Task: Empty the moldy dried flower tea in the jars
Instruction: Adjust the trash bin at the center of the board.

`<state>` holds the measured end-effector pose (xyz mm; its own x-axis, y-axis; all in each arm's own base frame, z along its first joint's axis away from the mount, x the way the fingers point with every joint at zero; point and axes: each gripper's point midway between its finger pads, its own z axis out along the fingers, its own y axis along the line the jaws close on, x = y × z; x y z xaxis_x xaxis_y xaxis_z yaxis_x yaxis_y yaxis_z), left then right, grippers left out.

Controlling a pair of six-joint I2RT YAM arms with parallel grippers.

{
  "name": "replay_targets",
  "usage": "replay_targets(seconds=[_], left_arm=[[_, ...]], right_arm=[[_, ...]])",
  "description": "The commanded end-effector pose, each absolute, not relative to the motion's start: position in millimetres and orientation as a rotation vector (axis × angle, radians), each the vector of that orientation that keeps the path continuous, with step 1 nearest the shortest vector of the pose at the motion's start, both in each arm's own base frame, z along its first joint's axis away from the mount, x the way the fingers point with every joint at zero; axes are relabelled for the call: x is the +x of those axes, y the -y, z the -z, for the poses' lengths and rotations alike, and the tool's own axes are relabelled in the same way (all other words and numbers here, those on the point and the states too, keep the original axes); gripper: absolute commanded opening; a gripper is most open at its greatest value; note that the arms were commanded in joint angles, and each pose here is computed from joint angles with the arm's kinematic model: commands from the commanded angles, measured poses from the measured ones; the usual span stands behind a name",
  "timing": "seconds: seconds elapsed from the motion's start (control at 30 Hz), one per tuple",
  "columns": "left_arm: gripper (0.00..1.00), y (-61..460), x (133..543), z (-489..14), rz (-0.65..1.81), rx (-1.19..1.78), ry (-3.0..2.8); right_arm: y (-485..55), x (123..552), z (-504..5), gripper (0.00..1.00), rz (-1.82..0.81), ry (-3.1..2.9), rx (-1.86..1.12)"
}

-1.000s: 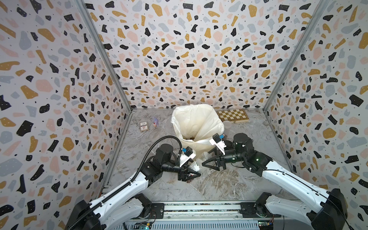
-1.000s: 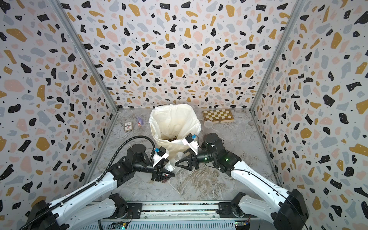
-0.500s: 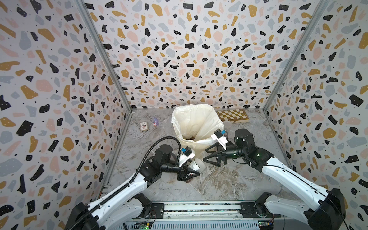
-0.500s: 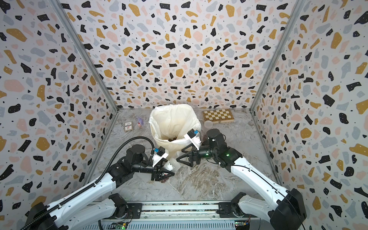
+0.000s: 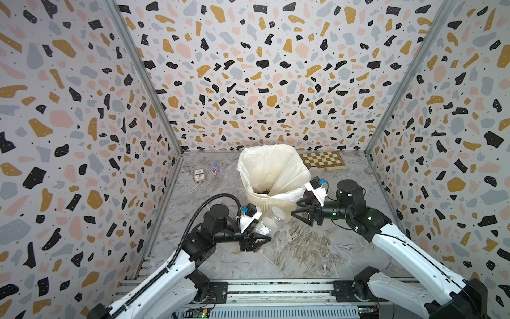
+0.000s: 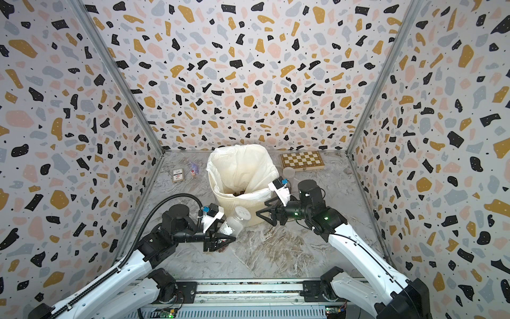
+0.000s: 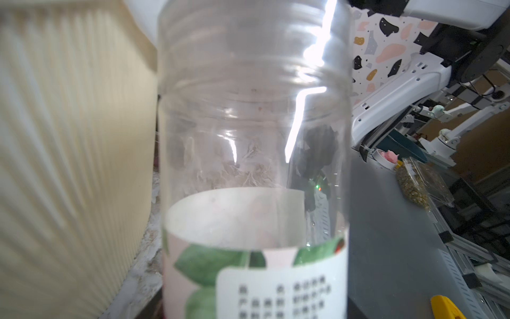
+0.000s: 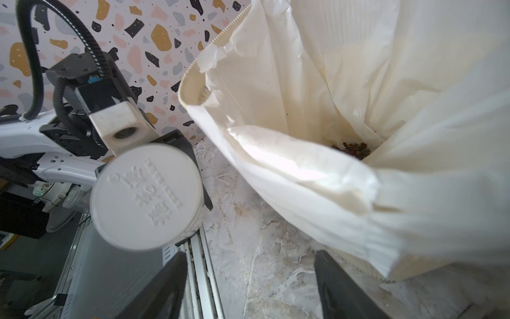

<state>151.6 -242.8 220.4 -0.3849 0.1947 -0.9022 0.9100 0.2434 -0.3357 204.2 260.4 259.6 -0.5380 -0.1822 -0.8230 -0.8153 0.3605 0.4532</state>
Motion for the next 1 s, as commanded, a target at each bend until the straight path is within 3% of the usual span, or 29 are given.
replay_targets(seconds=[0.0,0.4,0.97], left_arm=[[0.6,235.1,162.0,-230.0,1.181,0.952,-1.729],[0.6,216.7,183.2,-237.7,1.126,0.897,-1.722],[0.6,204.9,197.6,-241.8,1.118,0.862,-1.712]], right_arm=[[-260.0,200.0,-236.5,0.71,-1.154,-2.012,-0.879],[-331.6,169.9,-213.3,0.7,-1.269,-1.908,-1.035],[-337.1,263.7,-196.2,0.7,-1.067,-1.884,-0.858]])
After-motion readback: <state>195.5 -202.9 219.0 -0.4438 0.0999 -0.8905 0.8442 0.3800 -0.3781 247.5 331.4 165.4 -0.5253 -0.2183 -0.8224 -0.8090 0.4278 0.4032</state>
